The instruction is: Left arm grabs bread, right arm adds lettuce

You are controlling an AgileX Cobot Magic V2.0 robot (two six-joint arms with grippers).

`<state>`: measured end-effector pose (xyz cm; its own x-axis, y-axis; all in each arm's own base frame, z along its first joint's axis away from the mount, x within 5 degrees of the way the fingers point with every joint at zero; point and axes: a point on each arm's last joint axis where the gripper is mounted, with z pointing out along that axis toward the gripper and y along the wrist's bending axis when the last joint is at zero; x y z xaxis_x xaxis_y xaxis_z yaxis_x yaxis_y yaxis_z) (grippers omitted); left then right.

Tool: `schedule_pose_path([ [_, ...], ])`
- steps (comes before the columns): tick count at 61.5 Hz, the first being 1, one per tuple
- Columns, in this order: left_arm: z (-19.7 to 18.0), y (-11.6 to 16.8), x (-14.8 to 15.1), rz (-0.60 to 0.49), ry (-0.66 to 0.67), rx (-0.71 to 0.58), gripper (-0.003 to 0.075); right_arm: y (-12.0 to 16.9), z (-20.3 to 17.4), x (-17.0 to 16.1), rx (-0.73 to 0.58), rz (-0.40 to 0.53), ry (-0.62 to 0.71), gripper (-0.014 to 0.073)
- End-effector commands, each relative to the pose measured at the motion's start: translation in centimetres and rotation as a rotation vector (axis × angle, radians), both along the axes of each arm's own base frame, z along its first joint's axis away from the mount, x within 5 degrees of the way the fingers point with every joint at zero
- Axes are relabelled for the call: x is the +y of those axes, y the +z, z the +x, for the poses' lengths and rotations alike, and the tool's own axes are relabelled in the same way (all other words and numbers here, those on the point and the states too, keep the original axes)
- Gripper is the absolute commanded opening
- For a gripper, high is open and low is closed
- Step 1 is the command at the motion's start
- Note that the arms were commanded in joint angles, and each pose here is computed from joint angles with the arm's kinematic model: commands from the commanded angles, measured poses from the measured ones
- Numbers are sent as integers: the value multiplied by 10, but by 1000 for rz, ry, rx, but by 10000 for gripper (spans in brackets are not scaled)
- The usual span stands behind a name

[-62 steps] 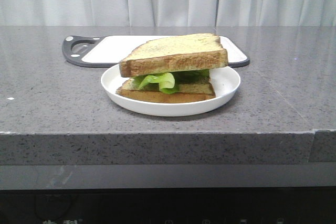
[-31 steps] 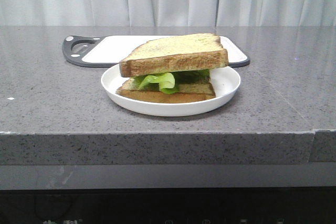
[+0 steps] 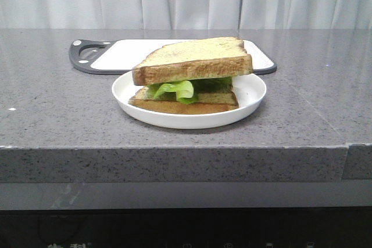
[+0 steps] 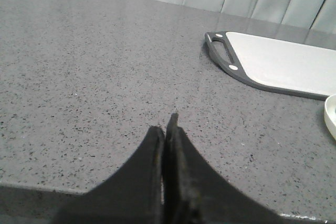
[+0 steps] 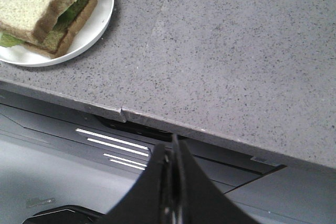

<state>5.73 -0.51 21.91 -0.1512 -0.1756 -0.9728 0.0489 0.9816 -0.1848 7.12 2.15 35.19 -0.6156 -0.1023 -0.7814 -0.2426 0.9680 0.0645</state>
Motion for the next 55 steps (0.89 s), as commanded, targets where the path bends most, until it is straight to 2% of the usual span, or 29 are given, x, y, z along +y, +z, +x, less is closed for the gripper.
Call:
schedule_pose_path([
  [1,-1,8,1,-33,17,-163,-20,11,2,0,-76,13,-8,-118],
  [12,-3,-8,2,-38,25,-235,-20,11,2,0,-76,13,-8,-118],
  [33,-2,-11,2,-35,23,-208,-20,10,2,0,-64,10,-7,-118],
  [39,-2,-10,2,5,24,-225,-20,10,2,0,-64,10,-7,-118],
  [46,-3,-5,3,102,28,-282,-20,10,2,0,-64,10,-7,-118],
  [55,-3,-2,3,100,33,-317,-20,10,2,0,-64,10,-7,-118],
])
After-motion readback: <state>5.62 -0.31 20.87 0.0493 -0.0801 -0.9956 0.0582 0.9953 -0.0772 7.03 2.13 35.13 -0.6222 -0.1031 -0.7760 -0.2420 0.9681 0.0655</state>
